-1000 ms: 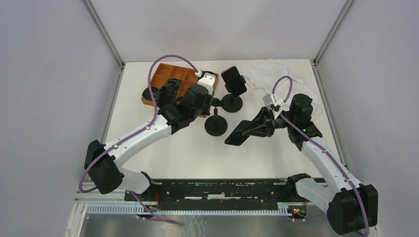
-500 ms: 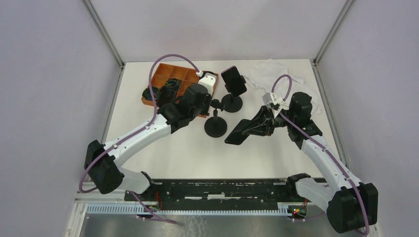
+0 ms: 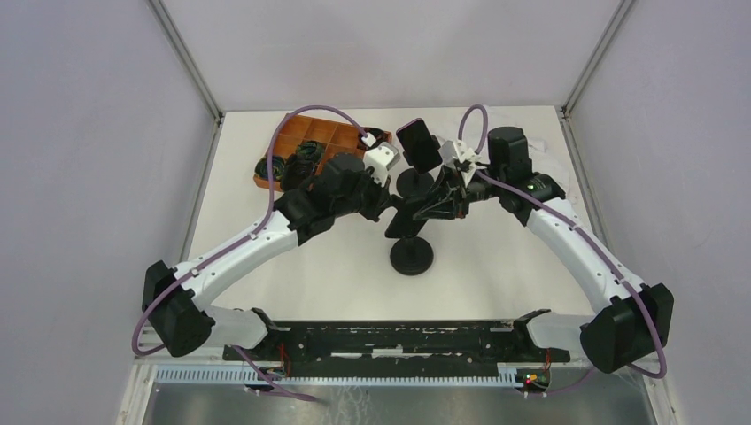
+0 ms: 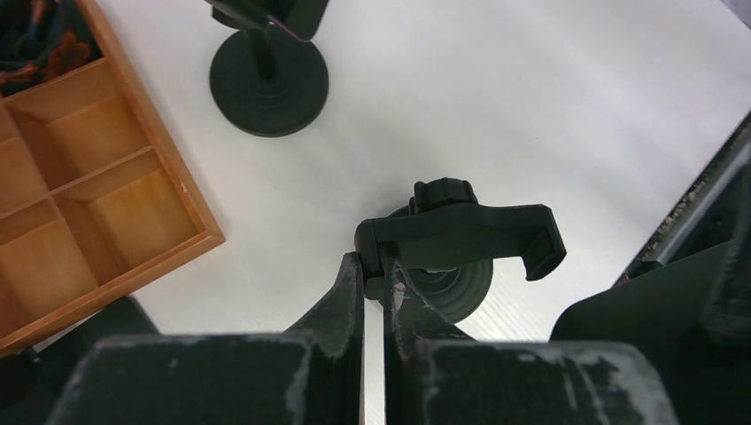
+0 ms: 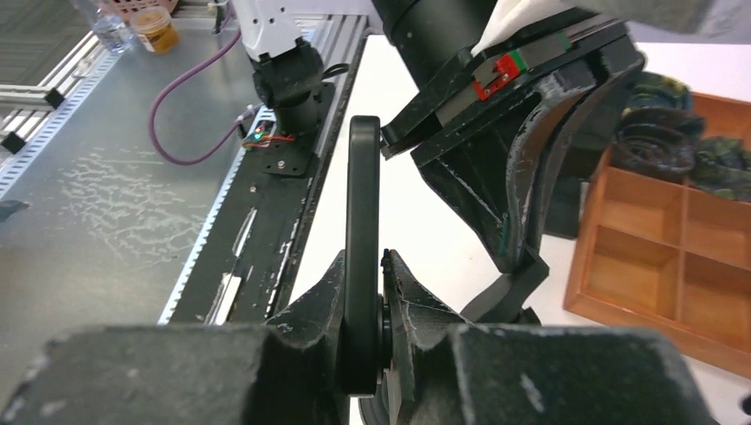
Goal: Place the phone on the phone stand
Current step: Pick up the phone stand at the center of the board.
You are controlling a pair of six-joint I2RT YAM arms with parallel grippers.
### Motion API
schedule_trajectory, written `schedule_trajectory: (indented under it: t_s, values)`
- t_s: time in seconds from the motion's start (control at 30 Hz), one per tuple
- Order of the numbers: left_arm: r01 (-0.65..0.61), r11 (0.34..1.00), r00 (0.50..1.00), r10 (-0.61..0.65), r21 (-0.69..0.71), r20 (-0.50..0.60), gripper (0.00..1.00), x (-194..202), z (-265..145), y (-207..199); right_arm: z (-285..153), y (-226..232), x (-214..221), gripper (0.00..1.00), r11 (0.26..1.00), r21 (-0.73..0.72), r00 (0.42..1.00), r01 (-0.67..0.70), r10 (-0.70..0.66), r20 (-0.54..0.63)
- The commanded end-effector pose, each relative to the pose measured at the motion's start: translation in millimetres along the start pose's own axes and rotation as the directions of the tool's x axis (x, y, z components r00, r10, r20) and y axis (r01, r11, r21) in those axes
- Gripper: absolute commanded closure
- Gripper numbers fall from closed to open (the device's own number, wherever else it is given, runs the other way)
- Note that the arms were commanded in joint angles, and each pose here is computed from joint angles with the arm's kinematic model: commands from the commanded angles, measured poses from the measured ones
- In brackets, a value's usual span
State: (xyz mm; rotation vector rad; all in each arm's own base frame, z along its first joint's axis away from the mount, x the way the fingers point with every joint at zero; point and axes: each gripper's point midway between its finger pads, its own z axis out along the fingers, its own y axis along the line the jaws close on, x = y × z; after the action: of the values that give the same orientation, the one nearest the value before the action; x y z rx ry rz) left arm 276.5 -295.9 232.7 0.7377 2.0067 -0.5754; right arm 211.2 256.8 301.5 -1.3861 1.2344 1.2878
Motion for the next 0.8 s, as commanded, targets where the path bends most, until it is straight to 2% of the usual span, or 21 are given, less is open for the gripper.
schedule_trajectory:
  t_s: [0.0, 0.37, 0.77]
  values:
    - [-0.069, 0.985, 0.985, 0.042, 0.156, 0.170, 0.98, -42.2, -17.7, -29.9, 7.0, 3.3, -6.0, 1.00, 0.998, -0.031, 0.999, 0.049, -0.050, -0.002]
    - [-0.087, 0.953, 0.985, 0.039, 0.291, 0.169, 0.98, -38.5, -17.8, -53.9, 24.5, 18.8, -1.0, 1.00, 0.994, -0.107, 0.999, 0.036, -0.036, 0.002]
    - [-0.115, 0.912, 0.984, 0.049, 0.395, 0.174, 0.98, -37.6, -24.2, -73.2, 27.2, 19.5, 5.6, 1.00, 0.993, -0.112, 1.000, 0.024, -0.024, -0.001]
